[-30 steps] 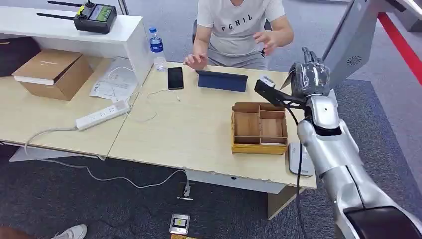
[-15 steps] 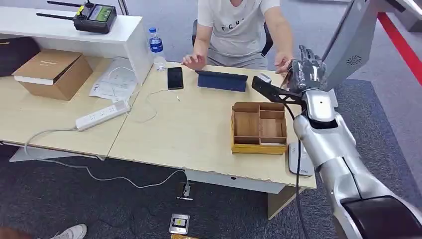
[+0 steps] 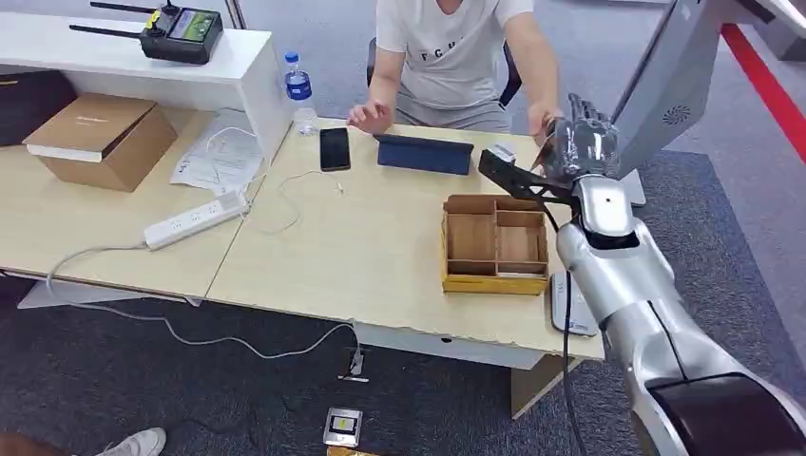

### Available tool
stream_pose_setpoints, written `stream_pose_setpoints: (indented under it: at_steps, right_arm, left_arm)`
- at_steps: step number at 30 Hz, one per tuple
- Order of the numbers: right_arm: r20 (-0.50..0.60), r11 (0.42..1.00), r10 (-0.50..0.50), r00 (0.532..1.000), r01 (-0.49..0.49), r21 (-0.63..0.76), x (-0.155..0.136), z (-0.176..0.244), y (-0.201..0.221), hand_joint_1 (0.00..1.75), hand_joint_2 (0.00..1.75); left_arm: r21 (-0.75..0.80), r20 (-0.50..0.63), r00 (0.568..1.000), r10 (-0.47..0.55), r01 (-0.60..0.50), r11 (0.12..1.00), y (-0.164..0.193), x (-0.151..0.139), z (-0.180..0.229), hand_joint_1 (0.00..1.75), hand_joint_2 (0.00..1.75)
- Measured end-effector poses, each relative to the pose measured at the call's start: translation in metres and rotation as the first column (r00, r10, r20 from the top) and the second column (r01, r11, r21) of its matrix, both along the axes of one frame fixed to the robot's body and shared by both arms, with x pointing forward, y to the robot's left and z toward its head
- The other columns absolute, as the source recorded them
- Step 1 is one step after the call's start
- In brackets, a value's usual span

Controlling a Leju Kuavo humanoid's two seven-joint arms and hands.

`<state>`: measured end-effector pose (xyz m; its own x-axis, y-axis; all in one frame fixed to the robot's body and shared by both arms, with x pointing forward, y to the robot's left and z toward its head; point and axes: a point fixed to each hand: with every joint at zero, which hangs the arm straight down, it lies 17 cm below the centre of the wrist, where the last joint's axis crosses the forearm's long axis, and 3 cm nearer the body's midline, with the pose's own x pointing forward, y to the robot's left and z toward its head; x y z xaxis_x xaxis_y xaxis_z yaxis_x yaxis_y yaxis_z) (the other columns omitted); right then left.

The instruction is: Pass the card to the sensor for recognition and then transmit it.

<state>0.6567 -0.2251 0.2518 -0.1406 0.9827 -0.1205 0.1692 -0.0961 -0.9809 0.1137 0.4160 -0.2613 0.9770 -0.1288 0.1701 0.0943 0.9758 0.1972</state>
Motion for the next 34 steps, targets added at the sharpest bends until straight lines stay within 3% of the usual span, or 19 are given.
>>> stream_pose_setpoints:
  at_steps: [14, 18, 21, 25, 34]
  right_arm:
    - [0.001, 1.000, 0.008, 1.000, -0.008, -0.026, -0.001, -0.004, -0.004, 0.00, 0.00]
    - [-0.006, 0.999, -0.009, 1.000, 0.009, -0.037, 0.000, -0.008, -0.023, 0.00, 0.00]
    - [-0.040, 0.998, -0.053, 0.998, 0.052, -0.027, -0.002, -0.021, -0.057, 0.00, 0.00]
    - [-0.049, 0.990, -0.137, 0.989, 0.135, -0.028, -0.008, -0.027, -0.135, 0.00, 0.00]
    - [-0.007, 0.936, -0.342, 0.940, 0.340, -0.096, -0.041, 0.008, -0.311, 0.00, 0.00]
  left_arm:
    - [0.003, 0.003, 1.000, 0.009, -0.009, 1.000, 0.001, 0.000, 0.000, 0.00, 0.00]
    - [0.000, 0.004, 1.000, 0.027, -0.027, 1.000, 0.001, 0.000, 0.000, 0.00, 0.00]
    - [-0.002, -0.007, 0.999, 0.038, -0.038, 0.999, 0.001, -0.002, 0.000, 0.00, 0.00]
    - [-0.003, -0.033, 0.998, 0.049, -0.049, 0.999, 0.001, -0.011, -0.002, 0.00, 0.00]
    - [0.002, -0.031, 0.997, 0.066, -0.066, 0.998, 0.002, -0.013, -0.002, 0.00, 0.00]
